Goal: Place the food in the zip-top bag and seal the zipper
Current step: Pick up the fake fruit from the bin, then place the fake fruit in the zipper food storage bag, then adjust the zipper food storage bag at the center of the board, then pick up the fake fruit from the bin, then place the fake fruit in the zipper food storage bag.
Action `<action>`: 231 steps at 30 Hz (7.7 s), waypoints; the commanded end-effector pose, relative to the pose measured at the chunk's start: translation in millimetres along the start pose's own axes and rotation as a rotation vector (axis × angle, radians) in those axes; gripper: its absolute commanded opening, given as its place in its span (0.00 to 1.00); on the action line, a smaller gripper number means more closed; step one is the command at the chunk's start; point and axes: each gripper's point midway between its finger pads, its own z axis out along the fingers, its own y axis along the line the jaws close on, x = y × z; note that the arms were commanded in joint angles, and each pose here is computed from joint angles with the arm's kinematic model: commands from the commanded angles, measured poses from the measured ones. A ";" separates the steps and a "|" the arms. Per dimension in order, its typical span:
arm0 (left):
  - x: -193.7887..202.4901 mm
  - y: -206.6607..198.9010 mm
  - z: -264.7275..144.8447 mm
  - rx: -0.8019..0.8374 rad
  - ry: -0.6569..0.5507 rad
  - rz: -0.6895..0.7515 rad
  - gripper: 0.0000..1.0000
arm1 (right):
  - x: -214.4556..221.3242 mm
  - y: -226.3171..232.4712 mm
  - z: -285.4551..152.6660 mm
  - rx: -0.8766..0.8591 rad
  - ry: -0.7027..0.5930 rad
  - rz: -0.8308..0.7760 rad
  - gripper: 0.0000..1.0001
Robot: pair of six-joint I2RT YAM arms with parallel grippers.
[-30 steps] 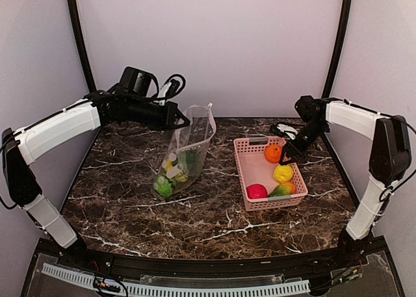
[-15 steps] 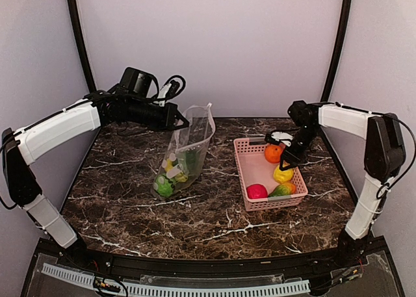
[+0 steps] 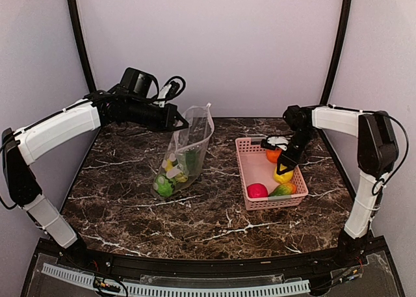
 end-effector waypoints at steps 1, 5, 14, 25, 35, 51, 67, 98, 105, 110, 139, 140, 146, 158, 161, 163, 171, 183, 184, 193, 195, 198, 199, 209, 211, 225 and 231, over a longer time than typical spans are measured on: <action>3.2 -0.9 -8.9 -0.010 0.006 0.012 0.01 | 1.2 12.2 -1.0 -0.072 0.018 0.029 0.42; 4.7 -0.2 -8.3 -0.010 0.009 0.011 0.01 | -16.9 14.9 -25.1 -0.068 -0.048 0.025 0.36; 3.8 0.3 -7.7 -0.010 0.002 0.007 0.01 | -89.2 37.3 -113.5 -0.099 -0.316 -0.041 0.34; -7.1 -6.5 -8.9 0.012 -0.028 -0.007 0.01 | -201.1 96.4 -247.0 -0.251 -0.785 -0.231 0.34; -13.2 -9.8 -13.1 0.012 -0.038 -0.008 0.01 | -242.2 156.9 -288.9 -0.519 -0.999 -0.308 0.35; -32.3 -19.2 -38.5 -0.039 -0.092 0.069 0.01 | -278.6 184.2 -211.6 -0.560 -0.869 -0.269 0.35; -28.1 -17.2 -31.4 -0.024 -0.088 0.040 0.01 | -305.1 173.1 -169.2 -0.312 -0.779 -0.135 0.65; -15.1 24.8 -40.0 -0.202 -0.087 0.071 0.01 | -303.4 146.9 -153.3 -0.324 -0.735 -0.029 0.00; -65.7 56.0 -97.0 -0.391 -0.128 0.186 0.01 | -343.7 173.8 -200.9 -0.539 -0.940 -0.140 0.00; -57.3 38.0 -70.1 -0.226 -0.067 0.140 0.01 | -338.4 171.6 -202.6 -0.522 -0.955 -0.143 0.00; 3.0 1.4 40.5 0.020 0.059 0.075 0.01 | -77.6 106.8 -71.4 -0.182 -0.316 -0.068 0.52; 3.2 2.4 40.3 0.016 0.059 0.074 0.01 | -70.3 108.1 -64.0 -0.184 -0.299 -0.071 0.53; 8.4 4.5 37.7 0.009 0.047 0.063 0.01 | -50.2 115.9 -38.6 -0.227 -0.253 -0.057 0.61; 11.7 3.3 29.4 0.007 0.048 0.070 0.01 | -45.2 116.4 -1.8 -0.304 -0.200 0.006 0.71; 13.3 4.8 30.4 0.002 0.053 0.069 0.01 | -45.8 119.2 2.8 -0.333 -0.198 0.018 0.74; 14.4 5.1 31.8 0.003 0.058 0.065 0.01 | -44.7 120.7 7.0 -0.349 -0.190 0.024 0.77; 14.9 5.5 31.2 0.001 0.058 0.065 0.01 | -40.4 126.2 19.2 -0.407 -0.163 0.052 0.80; 17.1 5.6 31.7 0.005 0.064 0.062 0.01 | -35.6 127.4 33.2 -0.446 -0.118 0.105 0.74; 17.7 5.8 31.8 0.005 0.066 0.061 0.01 | -36.4 127.2 32.4 -0.444 -0.120 0.104 0.72; 15.2 3.2 29.0 0.012 0.054 0.062 0.01 | -47.2 112.0 -3.5 -0.306 -0.161 0.050 0.65; 12.7 1.9 28.3 0.014 0.046 0.059 0.01 | -52.5 105.9 -19.0 -0.248 -0.179 0.020 0.64; 10.4 1.0 26.6 0.010 0.039 0.057 0.01 | -59.1 97.0 -47.0 -0.149 -0.213 -0.040 0.64; 10.1 1.0 25.8 0.007 0.037 0.058 0.01 | -64.3 96.0 -57.3 -0.130 -0.238 -0.058 0.64; -3.2 -11.6 27.7 0.038 0.013 0.056 0.01 | -140.6 126.5 -160.8 -0.172 -0.598 -0.188 0.60; -7.0 -15.8 29.0 0.047 0.008 0.057 0.01 | -153.9 137.7 -173.8 -0.199 -0.637 -0.221 0.60; -28.7 -32.5 35.9 0.087 -0.014 0.050 0.01 | -222.4 188.6 -185.8 -0.278 -0.740 -0.377 0.63; -28.5 -32.4 32.6 0.079 -0.013 0.052 0.01 | -226.7 182.4 -152.0 -0.246 -0.692 -0.364 0.63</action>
